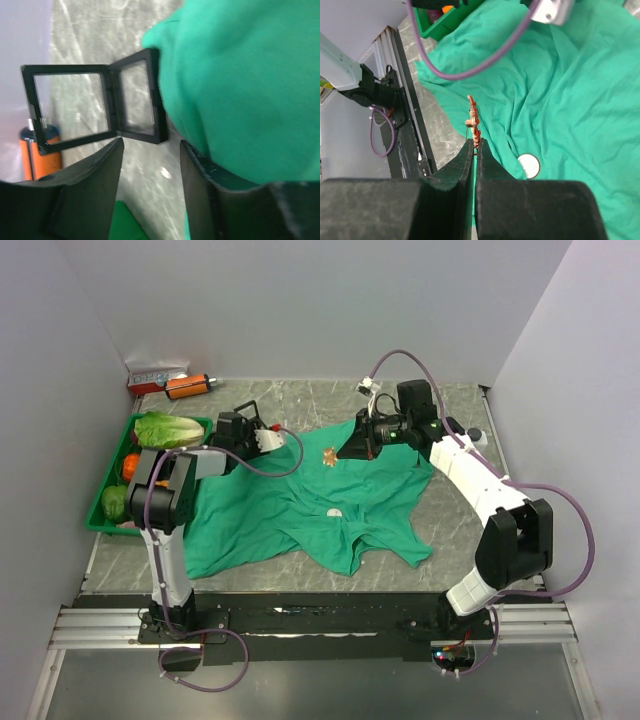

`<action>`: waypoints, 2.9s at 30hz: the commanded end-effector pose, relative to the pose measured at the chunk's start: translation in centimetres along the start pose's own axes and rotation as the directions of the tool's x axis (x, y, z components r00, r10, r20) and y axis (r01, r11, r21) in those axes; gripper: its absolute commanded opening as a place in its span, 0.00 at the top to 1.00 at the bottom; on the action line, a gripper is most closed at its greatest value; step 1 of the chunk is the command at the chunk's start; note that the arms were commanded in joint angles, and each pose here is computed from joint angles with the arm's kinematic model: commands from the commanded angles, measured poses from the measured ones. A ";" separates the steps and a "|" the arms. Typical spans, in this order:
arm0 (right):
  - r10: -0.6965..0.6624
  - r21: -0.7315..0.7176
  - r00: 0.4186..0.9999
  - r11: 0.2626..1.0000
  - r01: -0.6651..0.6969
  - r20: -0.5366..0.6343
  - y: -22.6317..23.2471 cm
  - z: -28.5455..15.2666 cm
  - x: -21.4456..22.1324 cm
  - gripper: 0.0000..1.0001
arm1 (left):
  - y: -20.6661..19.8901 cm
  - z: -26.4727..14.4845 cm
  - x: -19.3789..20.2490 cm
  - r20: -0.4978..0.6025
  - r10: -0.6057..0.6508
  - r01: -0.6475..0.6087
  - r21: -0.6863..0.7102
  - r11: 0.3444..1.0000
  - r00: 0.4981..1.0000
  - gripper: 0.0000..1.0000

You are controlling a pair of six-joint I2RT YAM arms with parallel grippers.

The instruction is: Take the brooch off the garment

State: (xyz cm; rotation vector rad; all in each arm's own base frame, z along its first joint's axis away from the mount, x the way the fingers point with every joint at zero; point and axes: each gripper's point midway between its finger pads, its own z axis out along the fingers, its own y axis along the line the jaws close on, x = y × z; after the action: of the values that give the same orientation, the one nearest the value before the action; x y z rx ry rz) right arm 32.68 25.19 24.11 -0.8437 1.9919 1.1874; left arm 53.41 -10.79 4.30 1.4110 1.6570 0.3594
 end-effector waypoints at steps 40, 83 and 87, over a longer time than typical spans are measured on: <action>-0.115 -0.167 0.992 0.978 0.122 0.051 4.2 1.4 -2.9 1.00 | -2.5 -23.8 -24.3 0.094 -0.888 0.307 0.917 0.253 0.449 0.38; -0.106 0.208 0.991 0.974 0.086 0.088 -1.1 -4.9 -4.2 0.00 | 1.5 -13.3 -16.9 0.073 -0.563 0.462 0.490 0.739 0.823 0.99; -0.129 0.346 0.983 0.935 0.077 0.129 -1.4 -7.3 -4.8 0.00 | 5.1 -10.2 -13.1 0.031 -0.510 0.494 0.200 0.846 0.860 0.99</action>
State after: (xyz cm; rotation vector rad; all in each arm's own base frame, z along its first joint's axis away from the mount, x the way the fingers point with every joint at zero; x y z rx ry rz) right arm 35.72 20.94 26.13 -0.7184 2.0023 0.9540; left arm 42.74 -22.68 20.56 1.1297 1.9101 -0.6225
